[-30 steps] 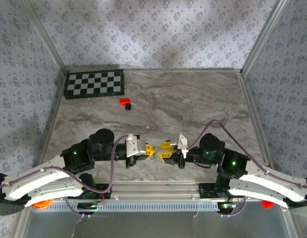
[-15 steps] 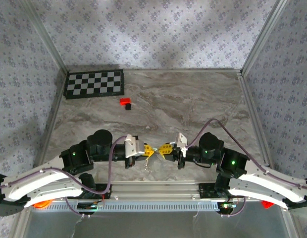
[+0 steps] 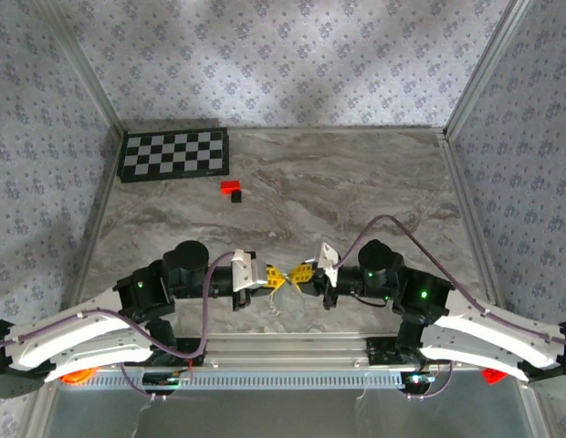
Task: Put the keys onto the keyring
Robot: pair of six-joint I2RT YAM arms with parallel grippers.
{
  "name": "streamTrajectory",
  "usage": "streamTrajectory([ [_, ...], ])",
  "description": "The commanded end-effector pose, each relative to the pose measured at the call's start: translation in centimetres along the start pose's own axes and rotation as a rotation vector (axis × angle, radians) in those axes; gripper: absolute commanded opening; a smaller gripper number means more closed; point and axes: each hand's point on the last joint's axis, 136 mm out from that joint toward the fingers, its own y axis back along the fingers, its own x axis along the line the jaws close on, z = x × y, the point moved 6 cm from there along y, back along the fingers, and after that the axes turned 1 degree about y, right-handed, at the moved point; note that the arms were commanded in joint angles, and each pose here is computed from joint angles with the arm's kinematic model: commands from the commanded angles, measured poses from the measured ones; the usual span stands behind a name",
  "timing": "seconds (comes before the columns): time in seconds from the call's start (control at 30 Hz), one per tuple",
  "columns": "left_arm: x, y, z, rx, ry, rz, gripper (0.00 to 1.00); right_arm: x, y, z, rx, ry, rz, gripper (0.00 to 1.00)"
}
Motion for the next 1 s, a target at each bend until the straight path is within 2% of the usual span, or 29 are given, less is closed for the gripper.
streamTrajectory([
  [0.0, -0.1, 0.6, 2.2, -0.129, -0.028, 0.000, 0.00, 0.0, 0.8, 0.9, -0.008, -0.001, -0.015, 0.16],
  [0.1, 0.0, 0.5, 2.3, -0.143, -0.024, 0.000, 0.00, 0.1, 2.1, 1.4, -0.047, 0.005, -0.035, 0.31],
  [0.27, -0.1, 0.5, 2.1, -0.141, -0.027, -0.005, 0.00, 0.6, 4.3, 2.5, -0.121, 0.041, -0.065, 0.44],
  [0.57, -0.7, 1.1, 2.6, -0.174, -0.031, -0.046, 0.00, 2.1, 3.7, 3.8, -0.157, 0.163, 0.002, 0.42],
  [0.97, -1.3, 1.3, 2.9, -0.197, -0.025, -0.096, 0.00, 2.9, 2.7, 4.8, -0.187, 0.214, 0.043, 0.33],
])
